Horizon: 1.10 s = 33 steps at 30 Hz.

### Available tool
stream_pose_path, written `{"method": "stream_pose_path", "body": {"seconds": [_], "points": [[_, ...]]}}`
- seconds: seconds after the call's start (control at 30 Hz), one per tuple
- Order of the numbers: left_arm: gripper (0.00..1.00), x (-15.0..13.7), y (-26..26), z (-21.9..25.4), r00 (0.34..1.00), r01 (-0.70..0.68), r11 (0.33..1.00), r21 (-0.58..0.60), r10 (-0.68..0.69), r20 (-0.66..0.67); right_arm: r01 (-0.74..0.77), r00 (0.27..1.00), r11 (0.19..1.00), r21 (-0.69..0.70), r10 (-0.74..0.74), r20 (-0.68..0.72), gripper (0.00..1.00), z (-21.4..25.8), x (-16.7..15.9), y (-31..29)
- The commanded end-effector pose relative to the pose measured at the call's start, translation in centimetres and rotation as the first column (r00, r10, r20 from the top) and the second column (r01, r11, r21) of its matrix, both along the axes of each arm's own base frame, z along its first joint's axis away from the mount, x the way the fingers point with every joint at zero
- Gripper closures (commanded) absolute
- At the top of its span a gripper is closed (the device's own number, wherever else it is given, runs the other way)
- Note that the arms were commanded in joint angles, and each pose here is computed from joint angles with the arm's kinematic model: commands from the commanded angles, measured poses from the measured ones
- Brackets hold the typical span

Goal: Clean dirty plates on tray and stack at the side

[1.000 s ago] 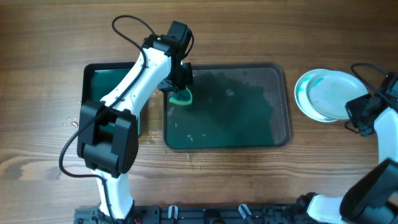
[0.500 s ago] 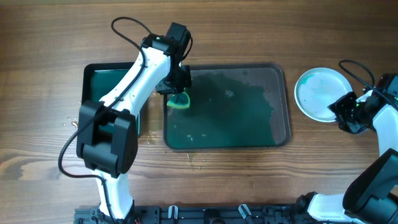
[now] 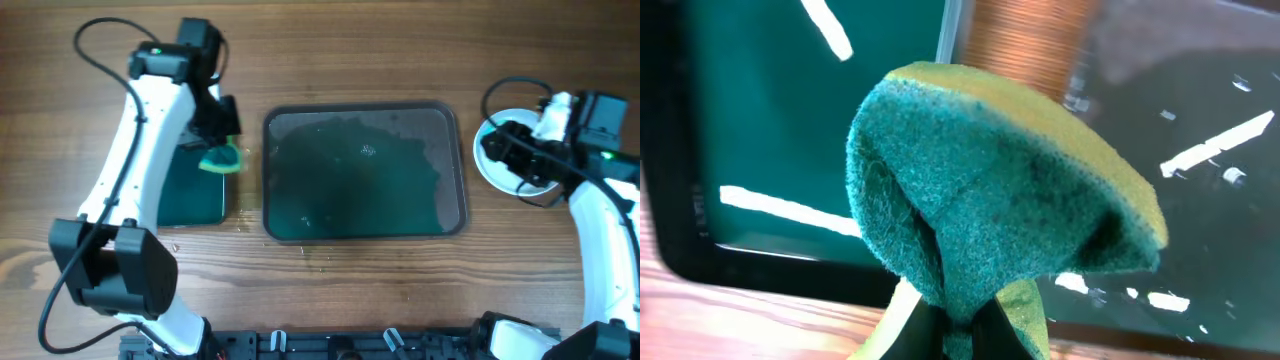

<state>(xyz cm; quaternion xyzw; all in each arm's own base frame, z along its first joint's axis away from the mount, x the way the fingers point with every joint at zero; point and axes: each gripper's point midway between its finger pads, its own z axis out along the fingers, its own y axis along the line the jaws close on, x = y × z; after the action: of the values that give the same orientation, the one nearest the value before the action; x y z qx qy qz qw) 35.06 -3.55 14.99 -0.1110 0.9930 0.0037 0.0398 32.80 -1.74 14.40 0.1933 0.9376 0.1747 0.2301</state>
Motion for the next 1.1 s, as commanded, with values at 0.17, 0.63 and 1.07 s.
{"method": "stream_pose_path", "body": {"seconds": [0.17,0.63,1.07], "points": [[0.96,0.3,9.6,-5.5,0.993,-0.114,0.992,0.047,0.113,0.022,-0.113,0.993,0.992,-0.059,0.114,0.019,0.33,0.4,0.4,2.3],[0.48,-0.6,10.8,-11.2,0.992,-0.117,0.992,0.052,0.114,0.058,-0.134,0.990,0.988,-0.072,0.136,0.026,0.33,0.4,0.4,2.3],[0.00,1.3,5.5,9.3,0.941,0.009,0.998,-0.069,0.014,0.338,-0.150,0.967,0.975,-0.162,0.179,0.180,0.25,10.5,-0.4,2.2]]}}
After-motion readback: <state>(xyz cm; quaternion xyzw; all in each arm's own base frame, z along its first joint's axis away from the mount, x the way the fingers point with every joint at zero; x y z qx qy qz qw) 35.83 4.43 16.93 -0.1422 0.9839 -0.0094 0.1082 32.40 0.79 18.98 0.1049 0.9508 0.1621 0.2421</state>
